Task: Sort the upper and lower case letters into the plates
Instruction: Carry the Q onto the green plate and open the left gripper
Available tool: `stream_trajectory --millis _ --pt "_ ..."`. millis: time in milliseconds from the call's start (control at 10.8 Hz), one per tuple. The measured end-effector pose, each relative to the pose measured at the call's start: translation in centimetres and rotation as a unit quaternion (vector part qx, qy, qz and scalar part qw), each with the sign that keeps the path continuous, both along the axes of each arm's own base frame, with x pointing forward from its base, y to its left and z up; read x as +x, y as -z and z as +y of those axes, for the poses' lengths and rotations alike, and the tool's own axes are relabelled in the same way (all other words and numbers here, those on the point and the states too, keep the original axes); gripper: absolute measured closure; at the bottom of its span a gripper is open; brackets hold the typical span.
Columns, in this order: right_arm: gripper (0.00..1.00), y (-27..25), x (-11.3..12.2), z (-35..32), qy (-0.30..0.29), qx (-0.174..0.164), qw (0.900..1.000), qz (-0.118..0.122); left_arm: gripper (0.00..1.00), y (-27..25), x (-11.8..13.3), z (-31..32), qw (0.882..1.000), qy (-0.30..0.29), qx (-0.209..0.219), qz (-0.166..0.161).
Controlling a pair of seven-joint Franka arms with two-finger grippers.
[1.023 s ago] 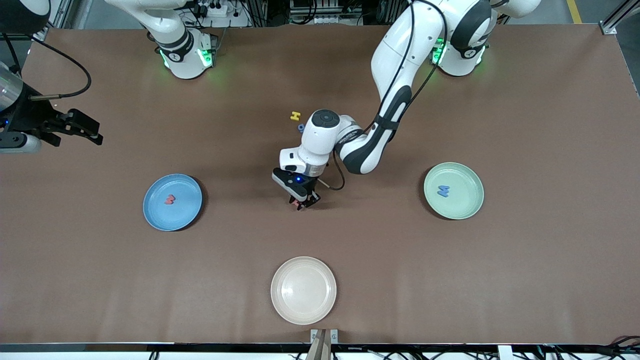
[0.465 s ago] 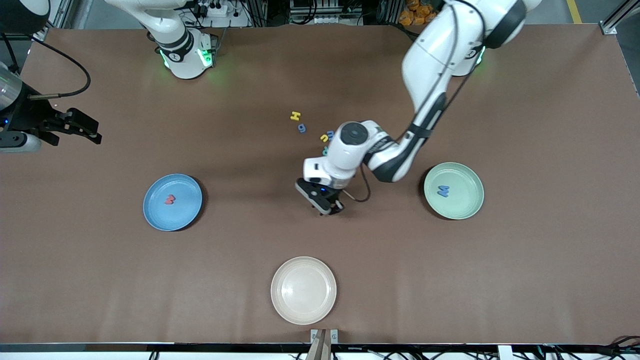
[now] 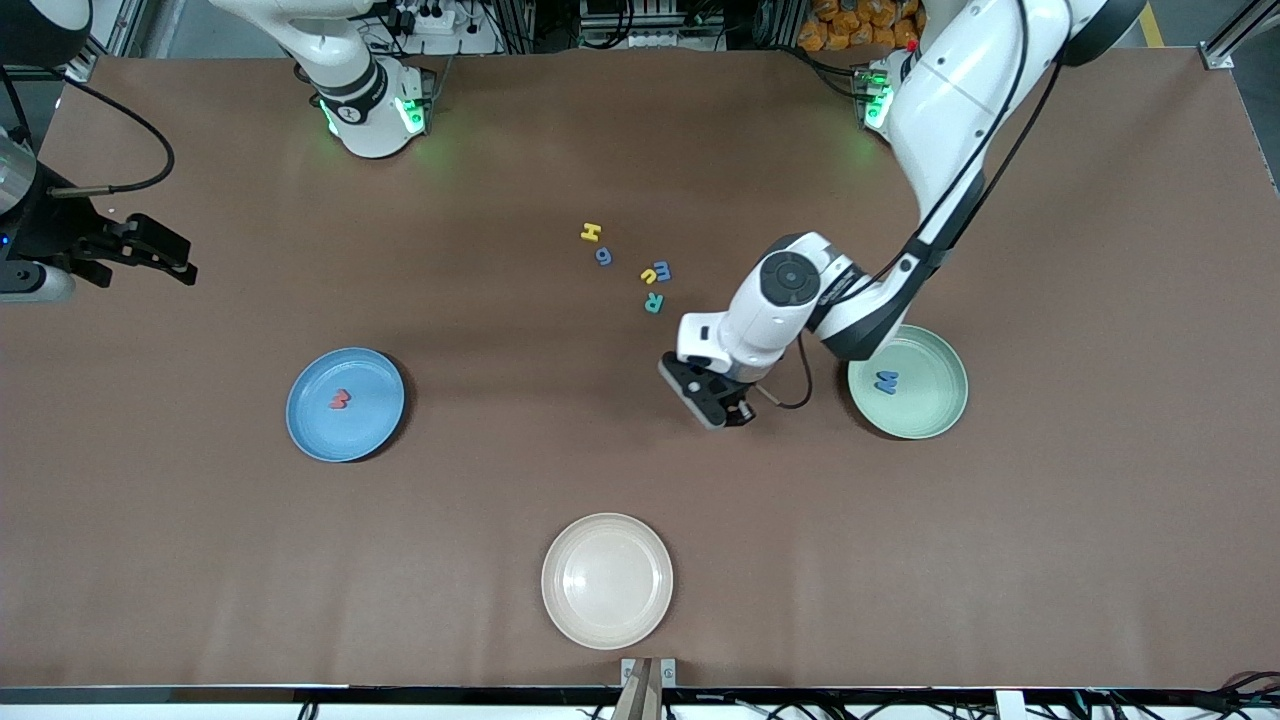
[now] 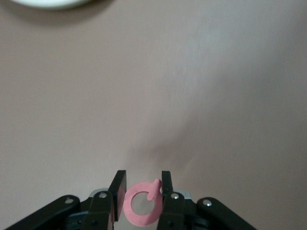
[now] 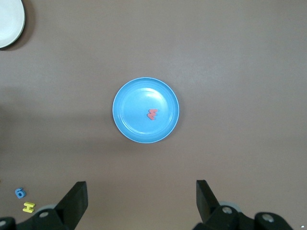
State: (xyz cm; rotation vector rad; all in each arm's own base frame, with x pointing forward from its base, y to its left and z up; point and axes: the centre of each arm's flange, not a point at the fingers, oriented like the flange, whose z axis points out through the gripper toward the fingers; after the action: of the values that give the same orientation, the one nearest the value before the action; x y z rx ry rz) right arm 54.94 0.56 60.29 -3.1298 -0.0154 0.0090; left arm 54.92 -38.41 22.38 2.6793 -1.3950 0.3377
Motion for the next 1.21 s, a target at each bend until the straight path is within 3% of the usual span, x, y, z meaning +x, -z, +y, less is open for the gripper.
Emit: stream_trajectory --millis 372,651,930,1209 --pt "0.00 0.0 0.0 0.9 -0.008 0.000 1.000 0.000 0.66 0.1 -1.4 7.3 0.999 0.040 0.034 0.013" --pt "0.00 0.0 0.0 0.9 -0.008 0.000 1.000 -0.001 0.66 0.6 -0.9 14.5 0.995 0.081 0.055 0.021" --pt "0.00 0.0 0.0 1.4 -0.012 0.000 1.000 -0.002 0.66 0.7 -0.1 22.5 0.990 0.100 0.084 0.053" --pt "0.00 0.0 0.0 2.0 -0.018 0.000 1.000 -0.002 0.66 -1.0 -0.4 22.7 0.988 0.105 0.097 0.060"
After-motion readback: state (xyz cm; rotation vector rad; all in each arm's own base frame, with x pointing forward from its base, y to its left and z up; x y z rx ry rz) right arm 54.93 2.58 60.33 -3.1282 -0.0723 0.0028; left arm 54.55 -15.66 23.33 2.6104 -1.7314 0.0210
